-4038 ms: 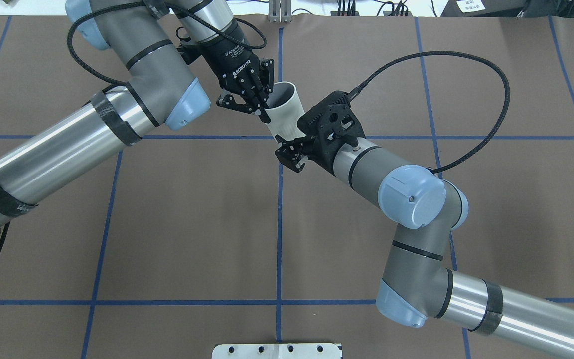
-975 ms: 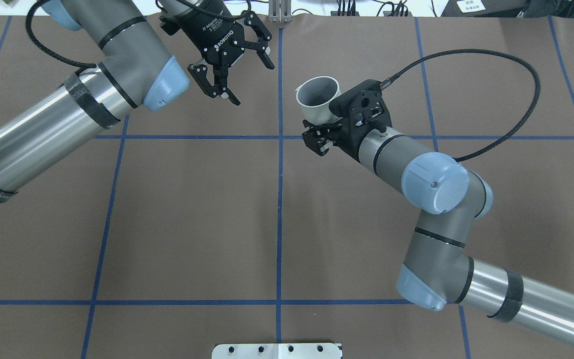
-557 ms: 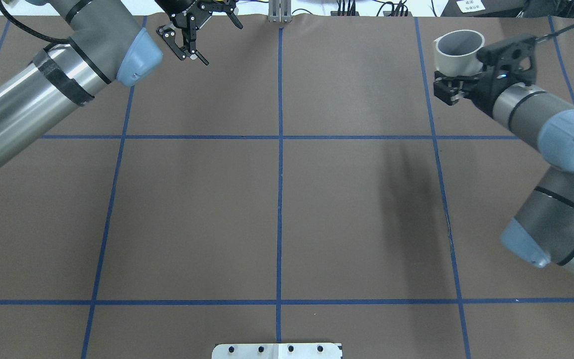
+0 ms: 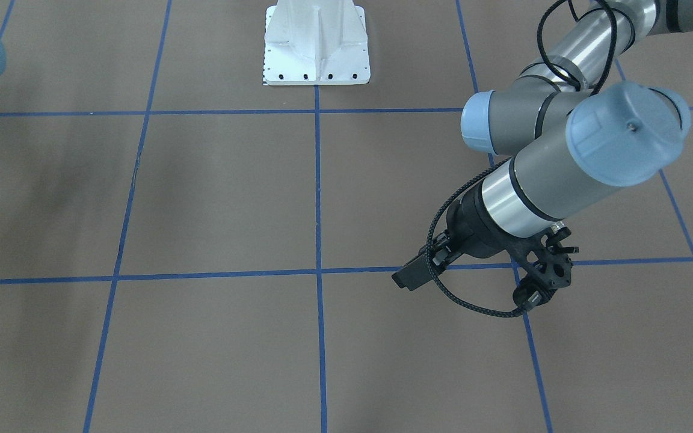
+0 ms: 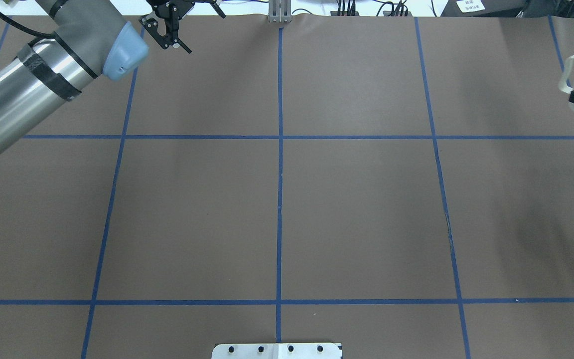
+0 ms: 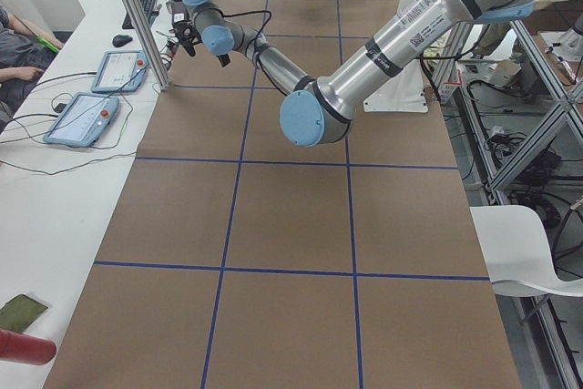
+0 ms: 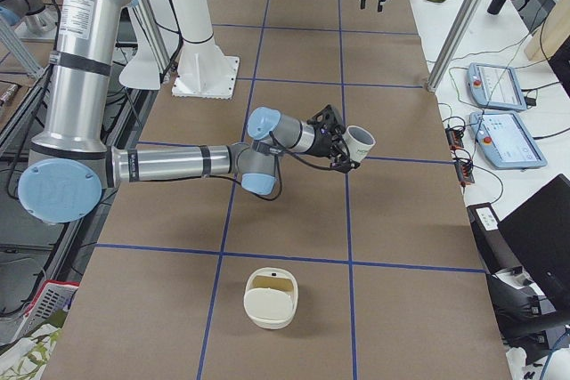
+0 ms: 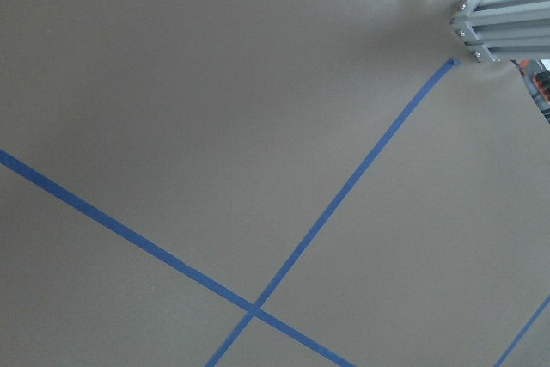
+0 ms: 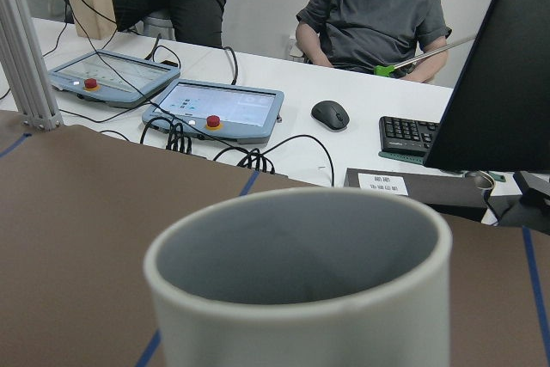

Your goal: Left arm hands cup to right arm to dump lemon

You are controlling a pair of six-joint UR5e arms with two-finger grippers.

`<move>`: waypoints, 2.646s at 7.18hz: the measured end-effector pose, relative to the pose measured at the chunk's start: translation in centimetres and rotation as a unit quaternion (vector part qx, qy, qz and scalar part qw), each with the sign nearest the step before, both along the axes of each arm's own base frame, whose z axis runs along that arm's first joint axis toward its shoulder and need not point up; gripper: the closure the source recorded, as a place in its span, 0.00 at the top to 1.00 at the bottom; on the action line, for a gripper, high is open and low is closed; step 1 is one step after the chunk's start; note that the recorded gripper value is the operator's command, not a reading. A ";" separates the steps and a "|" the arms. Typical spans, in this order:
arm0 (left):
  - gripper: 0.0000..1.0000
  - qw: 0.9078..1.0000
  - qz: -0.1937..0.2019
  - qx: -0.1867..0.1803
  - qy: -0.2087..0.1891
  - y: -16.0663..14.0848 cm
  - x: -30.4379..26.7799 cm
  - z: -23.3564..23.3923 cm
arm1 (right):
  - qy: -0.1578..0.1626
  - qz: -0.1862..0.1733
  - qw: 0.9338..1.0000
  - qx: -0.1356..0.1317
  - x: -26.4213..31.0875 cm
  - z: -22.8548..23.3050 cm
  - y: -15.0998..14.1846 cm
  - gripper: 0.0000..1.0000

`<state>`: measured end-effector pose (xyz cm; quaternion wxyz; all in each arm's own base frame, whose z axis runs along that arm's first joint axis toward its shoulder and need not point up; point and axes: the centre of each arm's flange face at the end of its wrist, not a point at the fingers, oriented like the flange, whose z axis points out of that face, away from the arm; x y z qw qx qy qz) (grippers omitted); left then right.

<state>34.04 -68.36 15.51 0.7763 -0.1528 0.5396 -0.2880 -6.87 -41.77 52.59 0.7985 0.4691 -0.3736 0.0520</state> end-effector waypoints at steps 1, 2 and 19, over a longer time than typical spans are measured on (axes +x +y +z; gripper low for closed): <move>1.00 1.000 -0.005 0.001 -0.001 -0.2 -0.4 0.0 | -0.012 -0.004 1.000 -0.003 2.5 2.3 2.7 0.01; 1.00 1.000 -0.015 0.005 -0.008 -0.5 -0.8 0.6 | -0.036 -0.005 0.999 -0.011 4.6 5.0 5.1 0.01; 1.00 0.947 0.052 0.244 -0.202 6.8 -11.9 12.8 | -0.436 0.059 0.880 -0.181 14.5 21.1 21.0 0.01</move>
